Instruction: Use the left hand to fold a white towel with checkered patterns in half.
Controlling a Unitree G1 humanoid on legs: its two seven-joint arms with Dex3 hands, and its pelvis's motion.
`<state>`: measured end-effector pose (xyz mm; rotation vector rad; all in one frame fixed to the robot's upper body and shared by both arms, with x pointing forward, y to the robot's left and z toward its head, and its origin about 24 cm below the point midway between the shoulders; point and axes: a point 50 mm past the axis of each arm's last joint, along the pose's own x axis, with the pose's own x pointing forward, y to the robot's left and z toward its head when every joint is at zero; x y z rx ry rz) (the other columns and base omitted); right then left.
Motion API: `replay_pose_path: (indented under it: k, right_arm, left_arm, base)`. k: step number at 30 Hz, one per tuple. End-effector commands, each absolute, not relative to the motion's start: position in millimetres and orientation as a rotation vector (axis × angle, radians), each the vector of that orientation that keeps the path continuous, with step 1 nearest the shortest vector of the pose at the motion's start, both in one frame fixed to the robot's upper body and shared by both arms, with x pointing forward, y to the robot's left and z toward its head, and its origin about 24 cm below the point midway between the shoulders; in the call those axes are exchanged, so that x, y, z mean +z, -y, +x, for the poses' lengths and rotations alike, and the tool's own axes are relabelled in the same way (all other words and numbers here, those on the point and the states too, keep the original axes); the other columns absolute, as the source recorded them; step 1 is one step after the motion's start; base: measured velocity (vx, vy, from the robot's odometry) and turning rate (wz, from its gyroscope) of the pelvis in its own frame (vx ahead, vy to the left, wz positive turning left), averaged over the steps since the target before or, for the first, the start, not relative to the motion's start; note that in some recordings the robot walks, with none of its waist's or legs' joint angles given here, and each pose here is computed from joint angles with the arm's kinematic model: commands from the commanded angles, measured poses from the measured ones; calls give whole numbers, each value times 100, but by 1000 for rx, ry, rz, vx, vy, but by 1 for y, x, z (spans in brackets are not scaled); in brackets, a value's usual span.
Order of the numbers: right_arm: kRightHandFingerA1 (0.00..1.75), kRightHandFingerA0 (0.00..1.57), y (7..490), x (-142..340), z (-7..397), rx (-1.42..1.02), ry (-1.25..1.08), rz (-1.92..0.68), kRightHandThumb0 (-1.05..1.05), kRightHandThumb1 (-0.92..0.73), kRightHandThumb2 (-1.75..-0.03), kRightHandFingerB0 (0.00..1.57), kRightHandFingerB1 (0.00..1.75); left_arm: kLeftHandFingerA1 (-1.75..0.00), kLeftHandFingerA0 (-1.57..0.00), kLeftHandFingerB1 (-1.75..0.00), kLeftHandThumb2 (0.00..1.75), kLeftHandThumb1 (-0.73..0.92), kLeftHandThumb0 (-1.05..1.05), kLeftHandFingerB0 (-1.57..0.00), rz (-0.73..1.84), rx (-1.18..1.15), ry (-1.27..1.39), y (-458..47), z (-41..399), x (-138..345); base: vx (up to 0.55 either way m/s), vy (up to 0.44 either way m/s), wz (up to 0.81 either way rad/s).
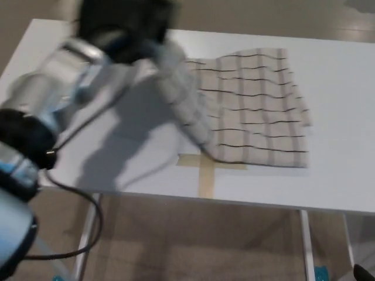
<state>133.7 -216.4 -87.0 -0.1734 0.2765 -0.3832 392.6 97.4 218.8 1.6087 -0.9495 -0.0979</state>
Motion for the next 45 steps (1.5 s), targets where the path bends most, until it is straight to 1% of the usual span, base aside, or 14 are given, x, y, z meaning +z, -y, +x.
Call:
replay_pose_path:
  k: [1,13,15,19,21,22,29,30,31,35,40,43,44,45]
  right_arm:
    - [55,43,218,-86,128,-406,-265,-154,-34,-87,-65,30,38]
    - [60,44,217,-86,129,-393,-264,-154,-34,-87,-65,32,42]
    - [61,43,217,-86,128,-385,-269,-151,-34,-87,-65,31,43]
    - [62,45,216,-85,128,-382,-271,-152,-33,-87,-65,34,43]
    - [67,43,216,-86,127,-385,-272,-151,-37,-71,-99,30,54]
    - [67,44,216,-85,128,-384,-273,-149,-37,-71,-99,30,54]
    - [66,47,216,-83,136,-378,-258,-135,-31,-88,-66,35,46]
    - [67,47,215,-84,136,-375,-263,-138,-31,-88,-66,35,47]
    - [69,46,215,-84,135,-374,-264,-133,-31,-87,-66,36,49]
    - [69,47,216,-83,134,-364,-253,-145,-31,-88,-66,37,50]
    - [72,48,217,-80,135,-355,-238,-159,-31,-86,-65,39,52]
    - [72,49,216,-80,140,-352,-232,-156,-32,-86,-65,40,51]
    - [71,50,215,-80,140,-342,-238,-155,-34,-86,-65,40,50]
    - [71,50,215,-80,140,-338,-241,-152,-34,-86,-65,41,50]
  left_arm:
    - [-175,-88,-163,58,56,-22,-77,1673,-250,1386,-29,363,224]
    - [-142,-122,-130,77,36,-29,-104,1729,-510,1436,0,339,174]
    - [-175,-90,-139,57,54,-25,-92,1742,-555,1440,1,335,166]
    - [-142,-121,-129,76,36,-30,-104,1760,-630,1437,4,331,146]
    - [-143,-121,-129,76,36,-32,-103,1768,-654,1427,5,329,141]
    - [-175,-87,-141,56,53,-29,-90,1782,-682,1415,8,327,135]
    - [-145,-117,-129,74,38,-38,-96,1813,-729,1370,24,325,121]
    - [-175,-83,-146,56,55,-32,-83,1810,-747,1350,31,322,118]
    - [-137,-114,-108,81,42,-36,-99,1810,-768,1329,37,321,115]
    - [-175,-79,-61,56,50,-40,-109,1794,-819,1273,52,317,112]
    - [-174,-79,-52,55,48,-39,-99,1833,-815,1237,79,315,119]
    - [-149,-82,-53,57,46,-35,-96,1839,-806,1209,86,318,126]
    - [-61,-76,-54,80,42,-47,-62,1896,-818,1163,93,318,130]
    - [-40,-66,-40,57,52,-51,-66,1932,-827,1145,97,317,131]
  base:
    - [0,0,0]
    - [0,0,0]
    - [0,0,0]
    - [0,0,0]
    - [0,0,0]
    - [0,0,0]
    - [0,0,0]
    - [0,0,0]
    - [0,0,0]
    - [0,0,0]
    - [0,0,0]
    - [0,0,0]
    - [0,0,0]
    - [0,0,0]
